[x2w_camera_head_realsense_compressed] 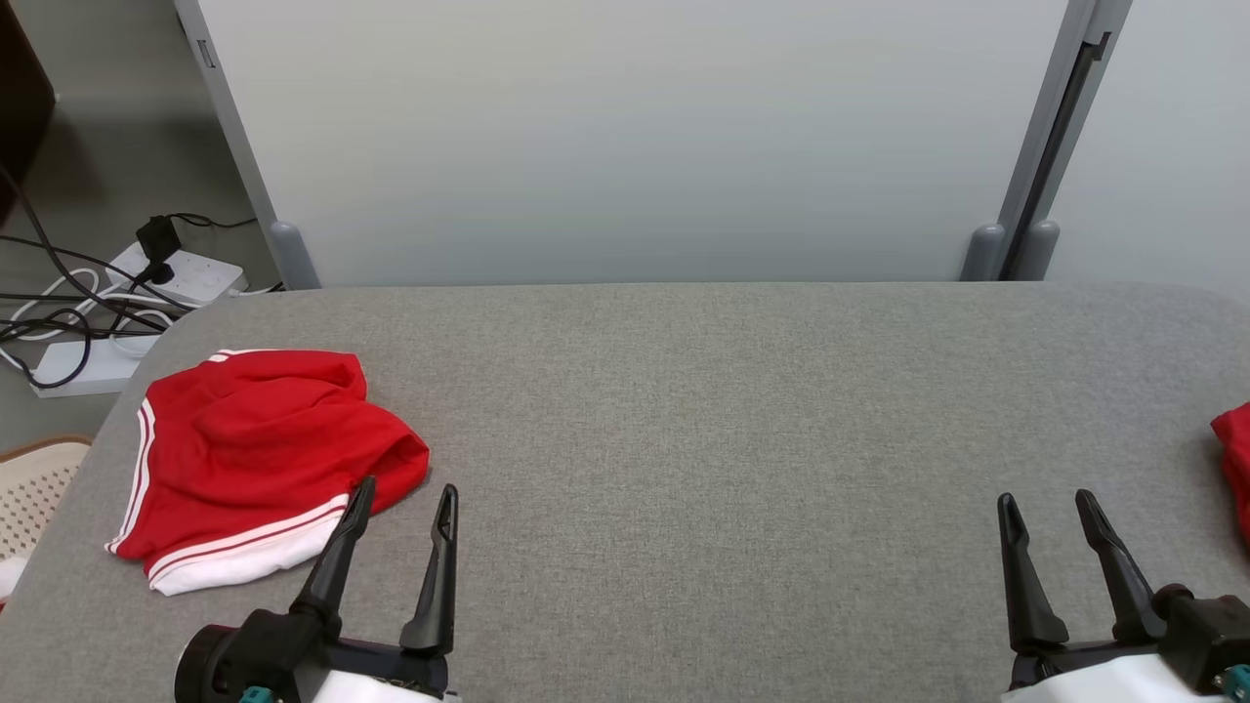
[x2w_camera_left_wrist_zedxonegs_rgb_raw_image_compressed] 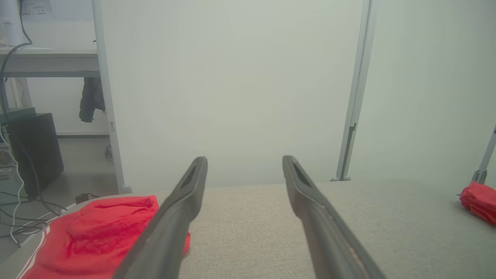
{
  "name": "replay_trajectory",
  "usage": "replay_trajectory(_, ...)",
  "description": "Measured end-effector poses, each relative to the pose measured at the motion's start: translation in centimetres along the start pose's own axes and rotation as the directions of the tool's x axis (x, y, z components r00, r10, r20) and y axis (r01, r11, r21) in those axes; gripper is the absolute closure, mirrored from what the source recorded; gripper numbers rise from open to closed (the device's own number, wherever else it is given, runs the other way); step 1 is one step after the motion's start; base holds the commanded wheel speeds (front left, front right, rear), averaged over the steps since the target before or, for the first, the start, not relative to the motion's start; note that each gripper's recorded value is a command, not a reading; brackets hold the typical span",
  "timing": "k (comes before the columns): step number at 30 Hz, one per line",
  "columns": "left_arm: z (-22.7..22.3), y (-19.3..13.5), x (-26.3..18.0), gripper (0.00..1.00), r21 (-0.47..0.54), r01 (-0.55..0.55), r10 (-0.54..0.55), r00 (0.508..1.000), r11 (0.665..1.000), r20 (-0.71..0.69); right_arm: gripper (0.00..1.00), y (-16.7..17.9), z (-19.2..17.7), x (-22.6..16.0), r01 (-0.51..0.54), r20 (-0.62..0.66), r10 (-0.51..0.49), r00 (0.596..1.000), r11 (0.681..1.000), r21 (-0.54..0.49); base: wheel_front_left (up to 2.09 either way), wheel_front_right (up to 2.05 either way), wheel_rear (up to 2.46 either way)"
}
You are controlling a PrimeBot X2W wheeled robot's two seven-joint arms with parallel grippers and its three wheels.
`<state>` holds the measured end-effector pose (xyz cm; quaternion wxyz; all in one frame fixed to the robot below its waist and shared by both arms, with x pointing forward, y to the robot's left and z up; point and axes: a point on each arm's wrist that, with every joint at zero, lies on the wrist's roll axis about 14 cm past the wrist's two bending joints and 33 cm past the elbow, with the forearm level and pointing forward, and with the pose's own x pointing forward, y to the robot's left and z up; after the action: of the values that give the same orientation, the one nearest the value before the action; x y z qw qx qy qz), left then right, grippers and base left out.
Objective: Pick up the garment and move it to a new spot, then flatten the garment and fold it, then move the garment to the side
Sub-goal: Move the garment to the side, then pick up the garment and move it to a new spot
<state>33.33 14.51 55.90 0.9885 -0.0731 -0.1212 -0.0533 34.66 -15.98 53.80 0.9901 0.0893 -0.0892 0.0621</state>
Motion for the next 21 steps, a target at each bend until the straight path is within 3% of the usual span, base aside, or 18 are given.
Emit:
replay_trajectory(12,-0.2,0.6,-0.3,0.0,0.014,-0.014,0.014,1.0,1.0,-0.008,0.0,0.5,-0.2,0.2,-0.011,-0.004,0.011,1.0,1.0,0.007,0.0,0.0,0.0)
replay_trajectory(21,-0.9,2.1,-1.3,0.0,0.041,-0.064,0.065,0.997,0.997,-0.034,0.0,3.0,-0.3,1.1,-0.089,-0.004,0.089,0.996,0.996,0.017,0.0,0.0,0.0)
